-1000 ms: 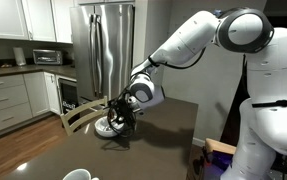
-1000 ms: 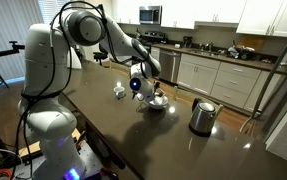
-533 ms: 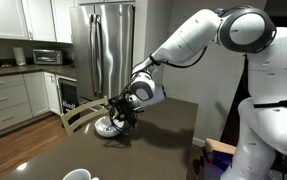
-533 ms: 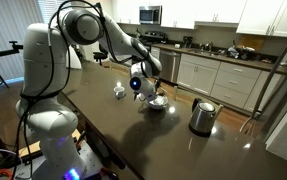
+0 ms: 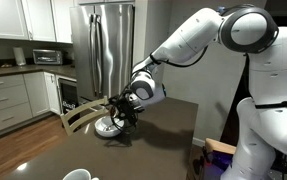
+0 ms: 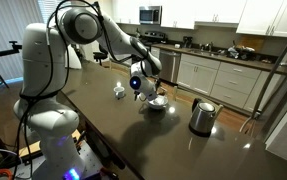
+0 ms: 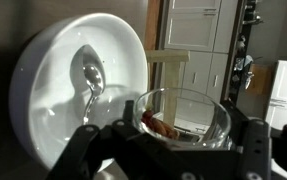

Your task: Pour the contents of the glass cup into the bowl

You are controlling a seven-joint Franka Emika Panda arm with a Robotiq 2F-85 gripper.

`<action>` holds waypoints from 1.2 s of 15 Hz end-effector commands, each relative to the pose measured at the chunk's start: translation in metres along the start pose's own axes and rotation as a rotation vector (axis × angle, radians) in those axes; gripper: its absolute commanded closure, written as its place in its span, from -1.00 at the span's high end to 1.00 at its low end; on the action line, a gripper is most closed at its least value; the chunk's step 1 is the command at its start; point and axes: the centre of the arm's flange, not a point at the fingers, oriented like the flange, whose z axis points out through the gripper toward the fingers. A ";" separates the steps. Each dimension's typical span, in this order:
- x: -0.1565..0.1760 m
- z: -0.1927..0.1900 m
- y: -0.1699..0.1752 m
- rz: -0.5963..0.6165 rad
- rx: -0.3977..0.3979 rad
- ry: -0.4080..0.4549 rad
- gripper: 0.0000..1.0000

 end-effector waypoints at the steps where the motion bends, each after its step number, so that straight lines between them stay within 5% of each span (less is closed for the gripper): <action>1: -0.002 0.000 0.000 0.001 -0.001 -0.004 0.68; 2: -0.004 0.001 0.001 0.000 -0.002 -0.007 0.68; 3: -0.005 0.001 0.001 0.000 -0.002 -0.008 0.18; 10: -0.001 0.002 0.001 -0.207 -0.022 0.080 0.18; 18: -0.005 0.002 -0.010 -0.278 -0.017 0.089 0.18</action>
